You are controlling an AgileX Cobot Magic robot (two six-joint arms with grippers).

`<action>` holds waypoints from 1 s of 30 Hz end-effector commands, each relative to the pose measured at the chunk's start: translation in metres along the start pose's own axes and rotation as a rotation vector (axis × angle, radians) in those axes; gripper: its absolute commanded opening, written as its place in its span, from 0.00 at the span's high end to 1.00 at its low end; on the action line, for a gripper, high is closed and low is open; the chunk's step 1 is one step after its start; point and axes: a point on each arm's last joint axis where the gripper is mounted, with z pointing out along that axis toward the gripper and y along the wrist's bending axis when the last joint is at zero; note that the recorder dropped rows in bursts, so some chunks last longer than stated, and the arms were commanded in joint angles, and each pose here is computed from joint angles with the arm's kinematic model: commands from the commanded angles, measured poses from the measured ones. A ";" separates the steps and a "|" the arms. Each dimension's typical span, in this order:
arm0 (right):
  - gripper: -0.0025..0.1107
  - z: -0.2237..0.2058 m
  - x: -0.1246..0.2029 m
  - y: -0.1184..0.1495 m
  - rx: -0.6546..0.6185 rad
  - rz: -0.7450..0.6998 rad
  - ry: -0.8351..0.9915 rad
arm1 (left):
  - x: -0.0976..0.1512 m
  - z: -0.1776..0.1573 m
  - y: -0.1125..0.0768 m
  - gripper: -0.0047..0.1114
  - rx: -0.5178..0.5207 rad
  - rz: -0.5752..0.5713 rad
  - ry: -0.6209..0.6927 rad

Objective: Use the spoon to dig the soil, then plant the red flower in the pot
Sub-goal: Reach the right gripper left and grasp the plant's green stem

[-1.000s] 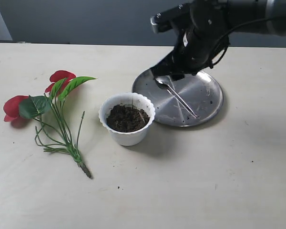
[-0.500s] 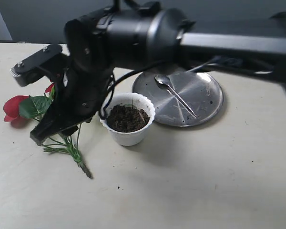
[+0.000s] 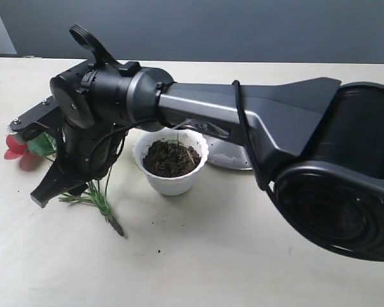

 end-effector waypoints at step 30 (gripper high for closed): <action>0.72 0.029 -0.015 -0.013 0.138 0.053 -0.139 | -0.002 0.000 -0.001 0.96 0.016 -0.012 -0.011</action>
